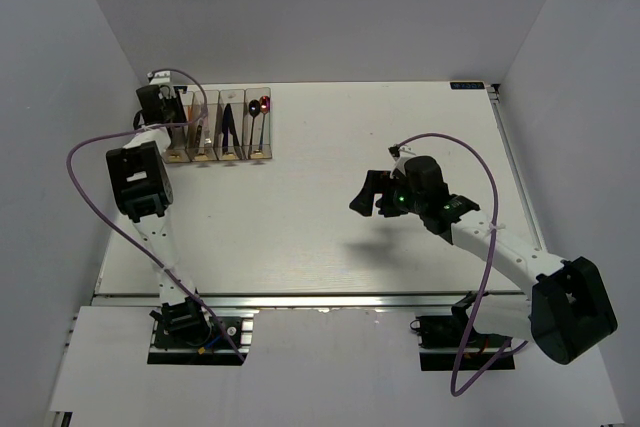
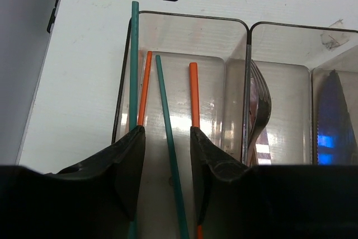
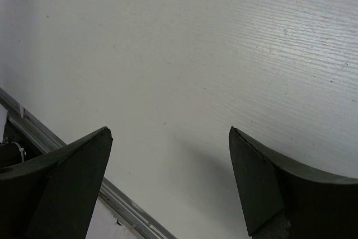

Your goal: Sort the eating utensils into containers

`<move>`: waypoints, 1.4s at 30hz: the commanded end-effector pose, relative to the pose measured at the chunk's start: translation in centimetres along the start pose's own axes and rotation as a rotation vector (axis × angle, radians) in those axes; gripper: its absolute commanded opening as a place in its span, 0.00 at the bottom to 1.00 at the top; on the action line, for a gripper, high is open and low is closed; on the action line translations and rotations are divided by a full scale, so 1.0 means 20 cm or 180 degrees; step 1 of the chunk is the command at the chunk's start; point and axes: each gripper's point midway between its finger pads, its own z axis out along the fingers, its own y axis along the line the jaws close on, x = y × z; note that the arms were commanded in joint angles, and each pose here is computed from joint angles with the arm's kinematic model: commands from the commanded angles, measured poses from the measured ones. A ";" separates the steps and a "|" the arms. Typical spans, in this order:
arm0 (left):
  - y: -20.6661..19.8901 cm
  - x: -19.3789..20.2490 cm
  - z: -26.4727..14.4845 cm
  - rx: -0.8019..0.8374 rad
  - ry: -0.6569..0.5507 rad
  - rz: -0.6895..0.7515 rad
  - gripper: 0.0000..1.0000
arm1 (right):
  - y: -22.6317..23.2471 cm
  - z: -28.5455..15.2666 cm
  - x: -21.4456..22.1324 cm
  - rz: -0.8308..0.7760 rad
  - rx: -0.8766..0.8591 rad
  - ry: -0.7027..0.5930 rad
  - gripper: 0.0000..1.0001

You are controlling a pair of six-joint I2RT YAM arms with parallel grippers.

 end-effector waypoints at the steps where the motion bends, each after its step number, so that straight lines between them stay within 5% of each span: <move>1: 0.03 -0.25 -0.11 -0.0056 -0.0274 0.0047 0.48 | 0.05 -0.01 -0.09 -0.0061 -0.0125 -0.0155 0.89; 14: 0.02 -0.31 -0.16 -0.0041 -0.0358 0.0048 0.47 | 0.06 -0.01 -0.07 -0.0057 -0.0150 -0.0131 0.89; 42: 0.07 -0.08 0.00 -0.0144 0.0007 0.0175 0.45 | 0.04 0.01 -0.06 -0.0075 -0.0125 -0.0092 0.89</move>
